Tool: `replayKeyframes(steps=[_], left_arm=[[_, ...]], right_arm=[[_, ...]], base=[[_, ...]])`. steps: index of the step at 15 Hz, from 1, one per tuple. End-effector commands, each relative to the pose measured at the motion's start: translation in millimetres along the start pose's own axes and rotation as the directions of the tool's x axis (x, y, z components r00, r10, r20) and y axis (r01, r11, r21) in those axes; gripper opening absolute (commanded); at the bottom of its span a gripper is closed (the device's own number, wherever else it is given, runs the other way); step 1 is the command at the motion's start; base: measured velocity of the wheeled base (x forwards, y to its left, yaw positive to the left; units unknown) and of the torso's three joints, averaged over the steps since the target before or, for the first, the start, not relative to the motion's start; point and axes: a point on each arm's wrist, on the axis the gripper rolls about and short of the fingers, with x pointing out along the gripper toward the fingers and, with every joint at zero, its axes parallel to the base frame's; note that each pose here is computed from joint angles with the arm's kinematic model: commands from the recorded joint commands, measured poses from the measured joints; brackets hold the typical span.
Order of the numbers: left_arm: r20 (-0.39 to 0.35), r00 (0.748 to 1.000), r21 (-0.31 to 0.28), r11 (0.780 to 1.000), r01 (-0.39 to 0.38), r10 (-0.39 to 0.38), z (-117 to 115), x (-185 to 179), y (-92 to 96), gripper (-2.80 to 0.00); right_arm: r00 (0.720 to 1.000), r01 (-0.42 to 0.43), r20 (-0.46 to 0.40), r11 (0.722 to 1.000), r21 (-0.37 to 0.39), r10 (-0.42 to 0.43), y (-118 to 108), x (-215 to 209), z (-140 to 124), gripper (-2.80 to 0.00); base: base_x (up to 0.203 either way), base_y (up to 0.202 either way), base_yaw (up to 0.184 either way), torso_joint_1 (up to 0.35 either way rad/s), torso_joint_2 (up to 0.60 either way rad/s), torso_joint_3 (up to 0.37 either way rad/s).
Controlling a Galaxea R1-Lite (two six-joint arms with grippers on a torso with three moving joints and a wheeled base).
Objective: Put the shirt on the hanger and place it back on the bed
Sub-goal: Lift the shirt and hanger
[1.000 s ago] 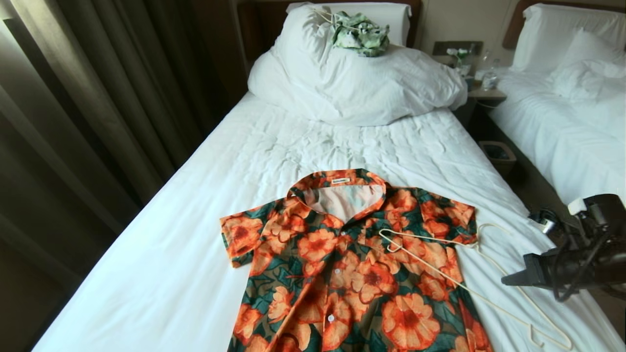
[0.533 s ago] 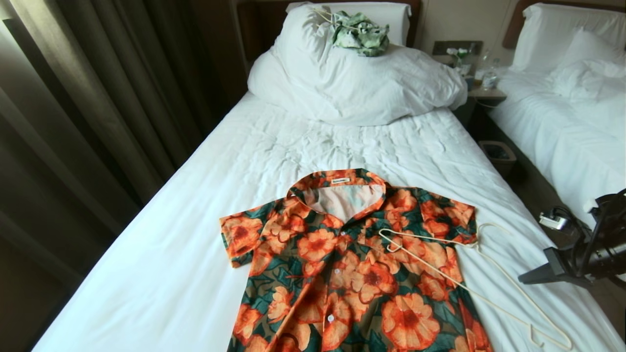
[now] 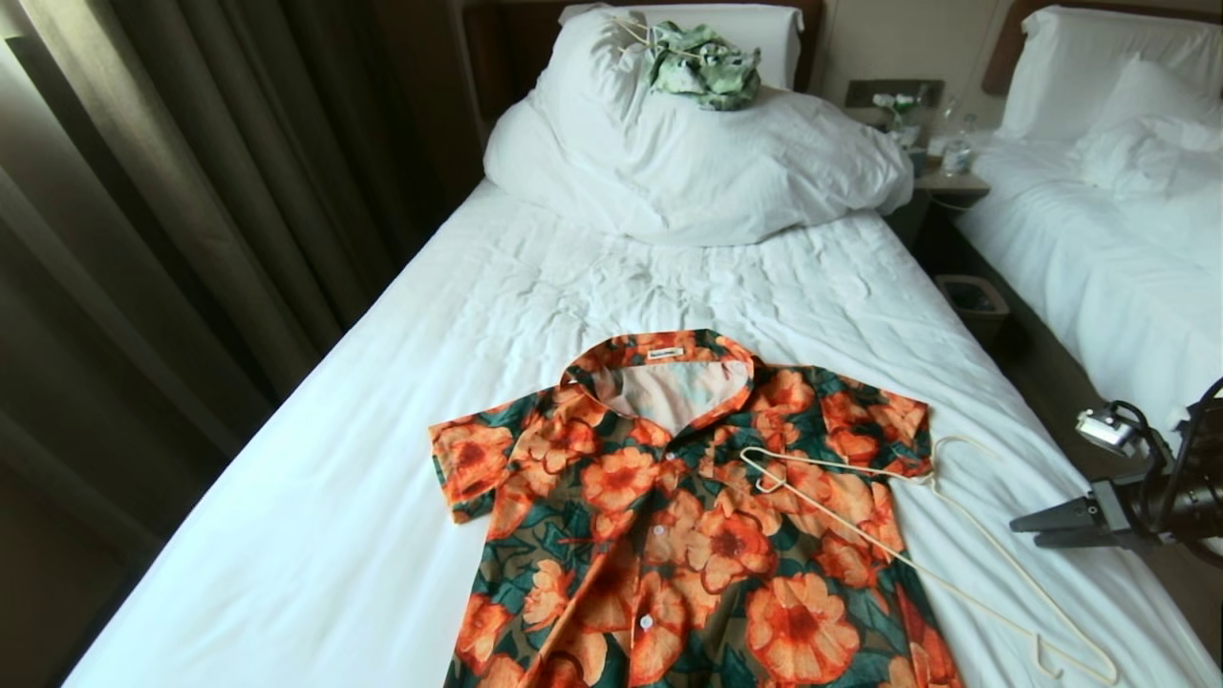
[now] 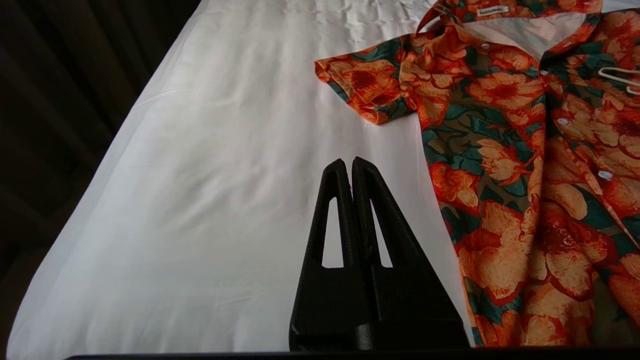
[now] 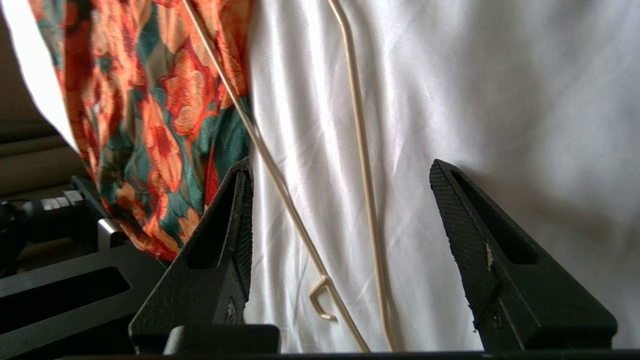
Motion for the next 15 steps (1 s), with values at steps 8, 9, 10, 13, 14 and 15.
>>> replayKeyframes(steps=[8,9,10,13,14,15], left_arm=[[0.000,1.000,0.000,1.000,0.000,0.000,-0.1,-0.1,0.0,-2.80],[0.000,1.000,0.000,1.000,-0.001,0.001,-0.1,-0.1,0.0,-2.80],[0.000,1.000,0.000,1.000,0.000,0.000,-0.1,-0.1,0.0,-2.80],[0.000,1.000,0.000,1.000,0.000,0.000,-0.1,-0.1,0.0,-2.80],[0.000,1.000,0.000,1.000,0.000,0.000,-0.1,-0.1,0.0,-2.80],[0.000,1.000,0.000,1.000,-0.001,0.001,-0.1,-0.1,0.0,-2.80]], right_arm=[[0.968,-0.252,0.005,0.968,-0.020,0.252,1.9,36.2,-7.0,0.00],[0.968,-0.250,0.002,0.968,-0.017,0.251,1.1,37.0,-7.4,0.00],[0.971,-0.238,-0.006,0.971,-0.012,0.238,0.1,37.3,-8.2,0.00],[0.975,-0.224,-0.010,0.974,-0.028,0.224,0.6,36.8,-7.6,0.00],[0.972,-0.236,-0.029,0.971,-0.029,0.235,3.0,43.9,-7.6,0.00],[0.968,-0.248,-0.043,0.968,-0.040,0.246,6.7,48.9,-7.3,0.00]], base=[[0.000,0.000,0.000,0.000,0.00,0.000],[0.000,0.000,0.000,0.000,0.00,0.000],[0.000,0.000,0.000,0.000,0.00,0.000],[0.000,0.000,0.000,0.000,0.00,0.000],[0.000,0.000,0.000,0.000,0.00,0.000],[0.000,0.000,0.000,0.000,0.00,0.000]])
